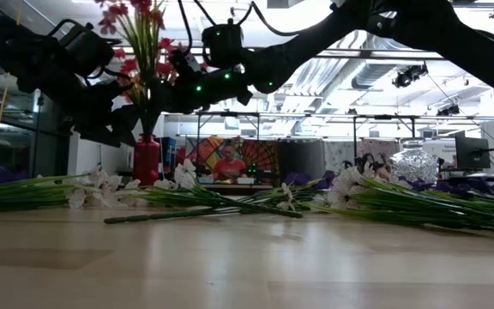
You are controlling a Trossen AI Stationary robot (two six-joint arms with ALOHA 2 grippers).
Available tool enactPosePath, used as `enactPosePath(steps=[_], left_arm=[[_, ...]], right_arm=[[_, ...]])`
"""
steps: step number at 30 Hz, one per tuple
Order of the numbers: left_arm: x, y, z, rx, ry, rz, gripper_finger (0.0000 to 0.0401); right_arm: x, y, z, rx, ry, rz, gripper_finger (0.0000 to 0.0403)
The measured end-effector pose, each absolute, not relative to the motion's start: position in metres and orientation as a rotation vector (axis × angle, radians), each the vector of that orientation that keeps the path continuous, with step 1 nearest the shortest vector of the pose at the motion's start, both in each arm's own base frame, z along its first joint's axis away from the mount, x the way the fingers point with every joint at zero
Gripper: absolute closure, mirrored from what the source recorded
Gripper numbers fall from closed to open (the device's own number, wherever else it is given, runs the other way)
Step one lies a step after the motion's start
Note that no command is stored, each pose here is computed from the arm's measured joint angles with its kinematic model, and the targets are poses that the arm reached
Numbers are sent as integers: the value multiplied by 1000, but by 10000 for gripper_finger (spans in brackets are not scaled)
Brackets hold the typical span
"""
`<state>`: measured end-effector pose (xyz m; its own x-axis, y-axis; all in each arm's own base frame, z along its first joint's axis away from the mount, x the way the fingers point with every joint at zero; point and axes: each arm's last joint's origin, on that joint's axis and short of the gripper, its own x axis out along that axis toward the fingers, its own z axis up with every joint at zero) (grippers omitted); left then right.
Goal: Sort flowers into vase by color
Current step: Put the red flowers into the red vase
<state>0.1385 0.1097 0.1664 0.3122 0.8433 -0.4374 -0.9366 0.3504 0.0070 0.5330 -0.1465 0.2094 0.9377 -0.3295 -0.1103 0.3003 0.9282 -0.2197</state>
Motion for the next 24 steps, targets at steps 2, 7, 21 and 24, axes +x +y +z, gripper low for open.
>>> enactPosePath(steps=[2,7,21,24], left_arm=[[138,110,166,-268,400,1193,210],[138,110,166,-268,400,1193,210],[139,110,167,-275,386,1196,210],[139,110,167,-275,386,1197,210]], right_arm=[[532,-149,209,-183,144,-328,402],[530,-156,207,-160,162,-339,402],[524,-171,199,-13,227,-374,403],[522,-173,197,41,242,-369,403]])
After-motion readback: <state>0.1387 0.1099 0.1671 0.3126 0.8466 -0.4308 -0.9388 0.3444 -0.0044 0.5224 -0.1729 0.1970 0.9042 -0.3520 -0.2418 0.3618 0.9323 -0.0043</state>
